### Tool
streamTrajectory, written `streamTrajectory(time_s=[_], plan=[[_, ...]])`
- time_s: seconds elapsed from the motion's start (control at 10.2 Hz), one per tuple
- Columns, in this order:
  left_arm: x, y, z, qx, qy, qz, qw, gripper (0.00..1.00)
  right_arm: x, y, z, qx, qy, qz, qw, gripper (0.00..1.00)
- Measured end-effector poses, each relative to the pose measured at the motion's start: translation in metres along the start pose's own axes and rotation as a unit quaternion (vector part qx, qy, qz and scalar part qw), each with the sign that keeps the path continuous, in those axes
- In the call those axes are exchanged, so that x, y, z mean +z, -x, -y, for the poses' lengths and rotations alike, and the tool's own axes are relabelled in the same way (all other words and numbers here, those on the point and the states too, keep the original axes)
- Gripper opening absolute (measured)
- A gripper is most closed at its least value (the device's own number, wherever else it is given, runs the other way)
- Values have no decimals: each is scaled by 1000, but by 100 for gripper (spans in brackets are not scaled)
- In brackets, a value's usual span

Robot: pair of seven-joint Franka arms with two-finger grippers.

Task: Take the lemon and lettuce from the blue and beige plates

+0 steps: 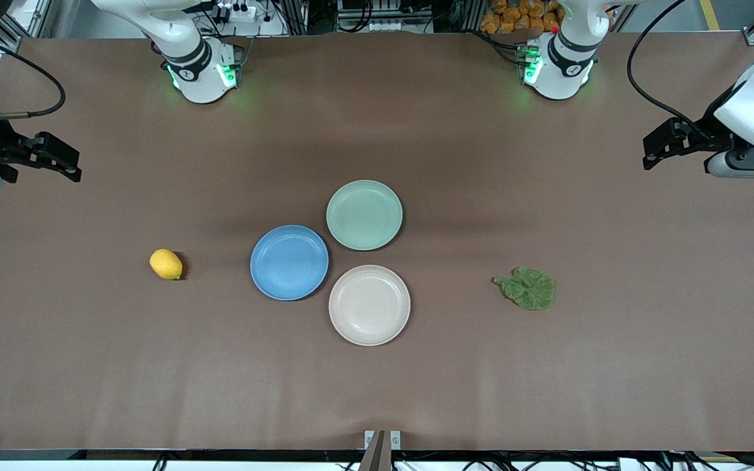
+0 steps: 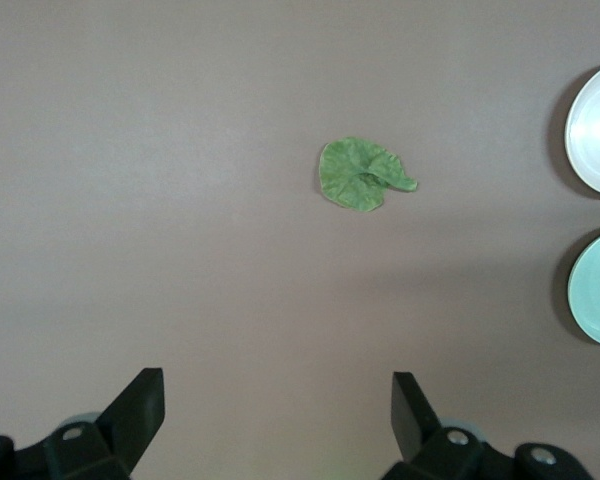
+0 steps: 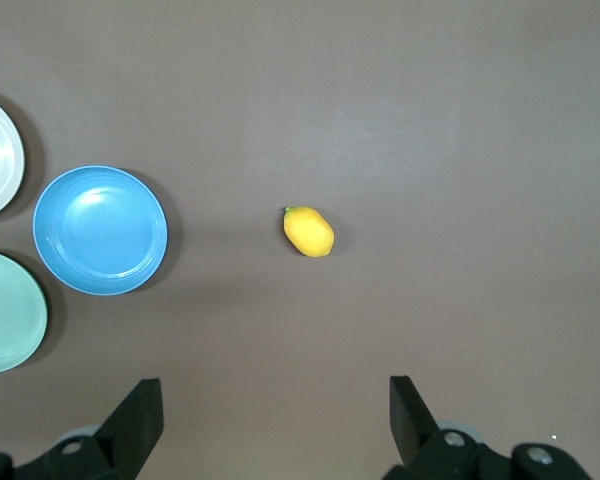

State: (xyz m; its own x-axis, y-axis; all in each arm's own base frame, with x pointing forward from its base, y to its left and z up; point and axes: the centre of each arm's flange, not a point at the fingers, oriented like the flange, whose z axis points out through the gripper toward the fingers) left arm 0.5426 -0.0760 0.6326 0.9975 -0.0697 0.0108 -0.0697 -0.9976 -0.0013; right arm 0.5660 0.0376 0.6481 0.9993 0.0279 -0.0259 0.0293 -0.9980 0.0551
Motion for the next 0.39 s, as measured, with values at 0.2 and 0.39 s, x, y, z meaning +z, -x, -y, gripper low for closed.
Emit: streamTrajectory(time_s=[0.2, 0.39], plan=[[-5, 1, 1, -3, 0, -7, 1000, 100, 0, 0, 0, 0, 0, 1, 1000, 100], [-8, 2, 1, -3, 0, -10, 1000, 100, 1, 0, -1, 1, 1, 2, 1000, 100]])
